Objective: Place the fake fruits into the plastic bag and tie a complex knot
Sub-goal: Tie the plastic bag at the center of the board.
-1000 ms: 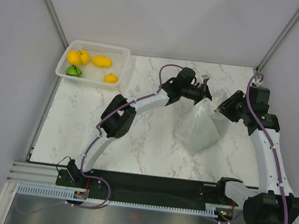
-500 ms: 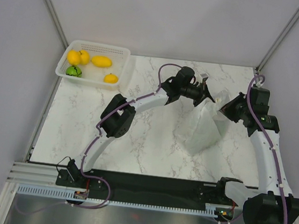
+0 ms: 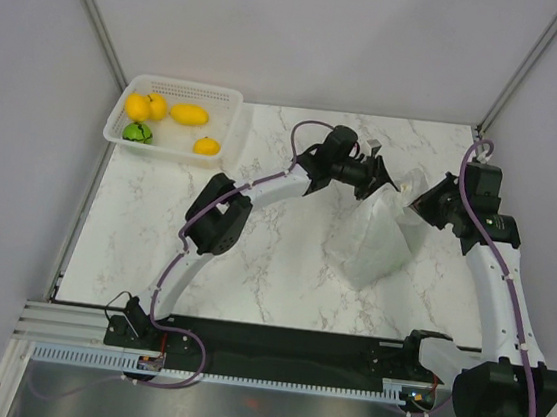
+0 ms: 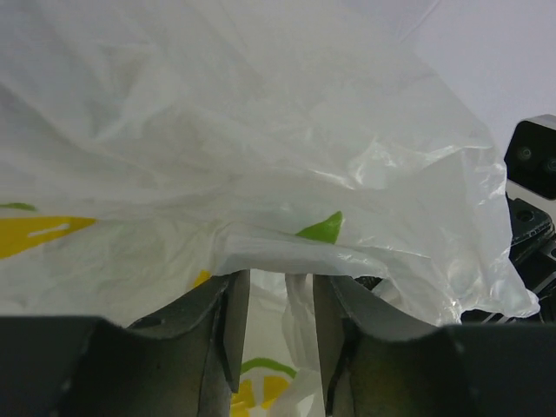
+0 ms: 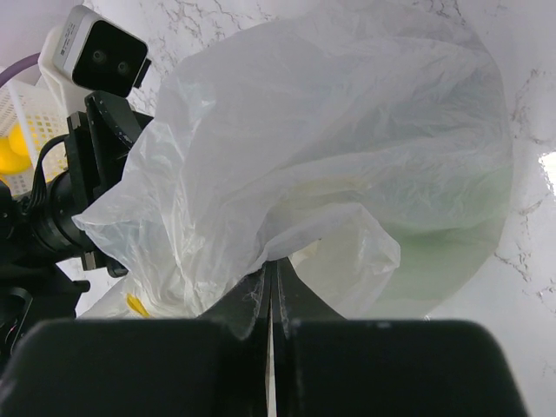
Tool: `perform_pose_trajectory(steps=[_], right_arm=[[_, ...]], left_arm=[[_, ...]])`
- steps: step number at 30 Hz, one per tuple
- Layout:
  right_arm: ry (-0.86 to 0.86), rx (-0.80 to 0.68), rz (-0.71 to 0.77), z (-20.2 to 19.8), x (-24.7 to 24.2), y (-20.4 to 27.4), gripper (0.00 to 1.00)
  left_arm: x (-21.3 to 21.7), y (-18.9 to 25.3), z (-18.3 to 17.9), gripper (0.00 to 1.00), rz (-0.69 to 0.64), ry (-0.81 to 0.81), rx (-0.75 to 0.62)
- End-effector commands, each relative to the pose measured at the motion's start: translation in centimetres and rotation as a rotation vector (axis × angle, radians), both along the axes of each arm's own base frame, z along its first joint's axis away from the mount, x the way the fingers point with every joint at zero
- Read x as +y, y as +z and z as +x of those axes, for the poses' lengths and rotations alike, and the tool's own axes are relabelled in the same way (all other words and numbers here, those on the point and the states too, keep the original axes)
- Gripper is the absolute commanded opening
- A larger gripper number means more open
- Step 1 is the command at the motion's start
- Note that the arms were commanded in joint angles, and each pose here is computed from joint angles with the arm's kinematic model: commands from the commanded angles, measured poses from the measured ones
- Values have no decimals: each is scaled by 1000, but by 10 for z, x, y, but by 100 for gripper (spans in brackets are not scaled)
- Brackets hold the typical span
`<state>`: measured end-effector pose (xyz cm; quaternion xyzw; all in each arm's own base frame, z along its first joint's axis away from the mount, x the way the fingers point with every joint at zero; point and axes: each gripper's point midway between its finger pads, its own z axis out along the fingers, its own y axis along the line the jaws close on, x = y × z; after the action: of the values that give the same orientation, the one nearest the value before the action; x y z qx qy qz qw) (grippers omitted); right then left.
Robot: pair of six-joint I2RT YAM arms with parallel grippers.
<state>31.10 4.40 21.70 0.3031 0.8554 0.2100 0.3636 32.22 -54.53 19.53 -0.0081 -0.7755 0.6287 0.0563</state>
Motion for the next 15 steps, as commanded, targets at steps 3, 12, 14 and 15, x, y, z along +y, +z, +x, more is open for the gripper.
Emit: perform_pose_trajectory(steps=[3,12,14,15], right_arm=[[-8,-29,-29,1,-4,13,0],[-6,-25,-34,2,-6,14,0],[-6,-29,-37,2,-6,15,0],[-5,-29,-39,2,-6,15,0]], left_arm=[[24,29,8,47,-27,15,-88],[44,36,19,60,-9,35,-149],[47,37,19,61,6,37,-139],[49,38,20,62,7,39,-150]])
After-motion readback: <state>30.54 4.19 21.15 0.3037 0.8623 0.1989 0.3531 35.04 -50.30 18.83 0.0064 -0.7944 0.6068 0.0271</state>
